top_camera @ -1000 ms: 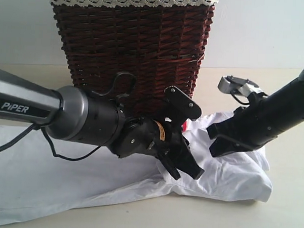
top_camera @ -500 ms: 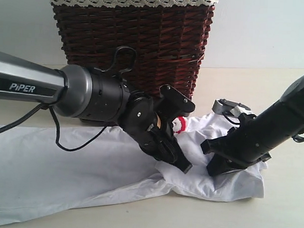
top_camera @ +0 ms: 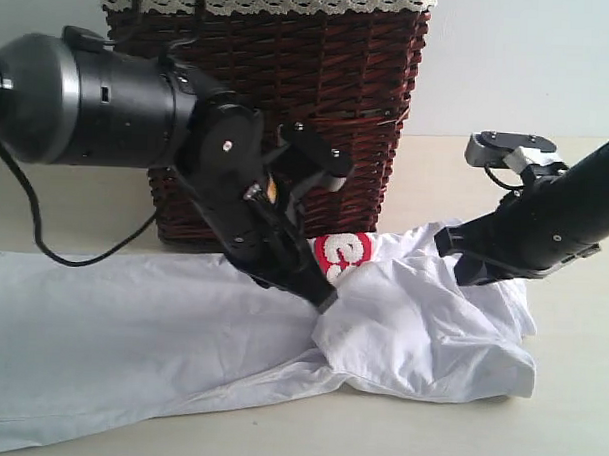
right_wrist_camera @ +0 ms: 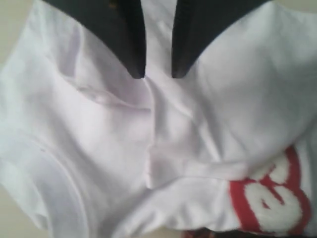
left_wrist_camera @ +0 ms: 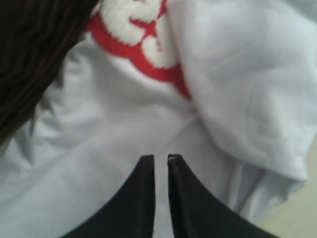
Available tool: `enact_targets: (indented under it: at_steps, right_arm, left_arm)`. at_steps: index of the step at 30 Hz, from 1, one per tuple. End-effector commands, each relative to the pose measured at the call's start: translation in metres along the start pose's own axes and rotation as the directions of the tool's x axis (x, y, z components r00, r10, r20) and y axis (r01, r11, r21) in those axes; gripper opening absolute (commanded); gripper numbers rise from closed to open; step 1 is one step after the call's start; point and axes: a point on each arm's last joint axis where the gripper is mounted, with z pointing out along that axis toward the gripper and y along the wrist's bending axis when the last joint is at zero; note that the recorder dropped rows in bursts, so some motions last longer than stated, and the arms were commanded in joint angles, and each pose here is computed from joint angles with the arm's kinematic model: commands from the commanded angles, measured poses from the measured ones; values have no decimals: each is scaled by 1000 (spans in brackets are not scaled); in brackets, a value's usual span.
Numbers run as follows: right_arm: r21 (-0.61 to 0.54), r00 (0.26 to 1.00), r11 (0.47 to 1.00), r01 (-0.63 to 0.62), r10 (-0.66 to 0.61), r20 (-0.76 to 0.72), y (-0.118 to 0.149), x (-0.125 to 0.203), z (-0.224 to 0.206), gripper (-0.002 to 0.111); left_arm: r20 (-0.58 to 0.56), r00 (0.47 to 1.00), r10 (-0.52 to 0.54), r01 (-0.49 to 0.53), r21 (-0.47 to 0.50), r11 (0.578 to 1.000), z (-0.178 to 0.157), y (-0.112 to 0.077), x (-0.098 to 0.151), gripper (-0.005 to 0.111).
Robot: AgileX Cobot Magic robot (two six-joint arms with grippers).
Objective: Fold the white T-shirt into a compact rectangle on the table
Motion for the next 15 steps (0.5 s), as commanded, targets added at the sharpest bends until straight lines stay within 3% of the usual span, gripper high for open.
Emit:
enact_targets:
  at_steps: [1, 4, 9, 15]
  right_arm:
    - [135, 993, 989, -63, 76, -92, -14, 10, -5, 50]
    - [133, 989, 987, -92, 107, -105, -18, 11, -5, 66]
    - [138, 985, 986, -98, 116, -129, -21, 13, 6, 66]
    - [114, 964, 980, -165, 184, -191, -27, 20, 40, 66]
  left_arm:
    - [-87, 993, -83, 79, -52, 995, -7, 34, 33, 12]
    - [-123, 981, -153, 144, -74, 987, -11, 53, 64, 12]
    - [-75, 972, -223, 215, -101, 971, -26, 67, 103, 12]
    - [2, 974, -225, 224, -102, 969, -39, 61, 122, 12]
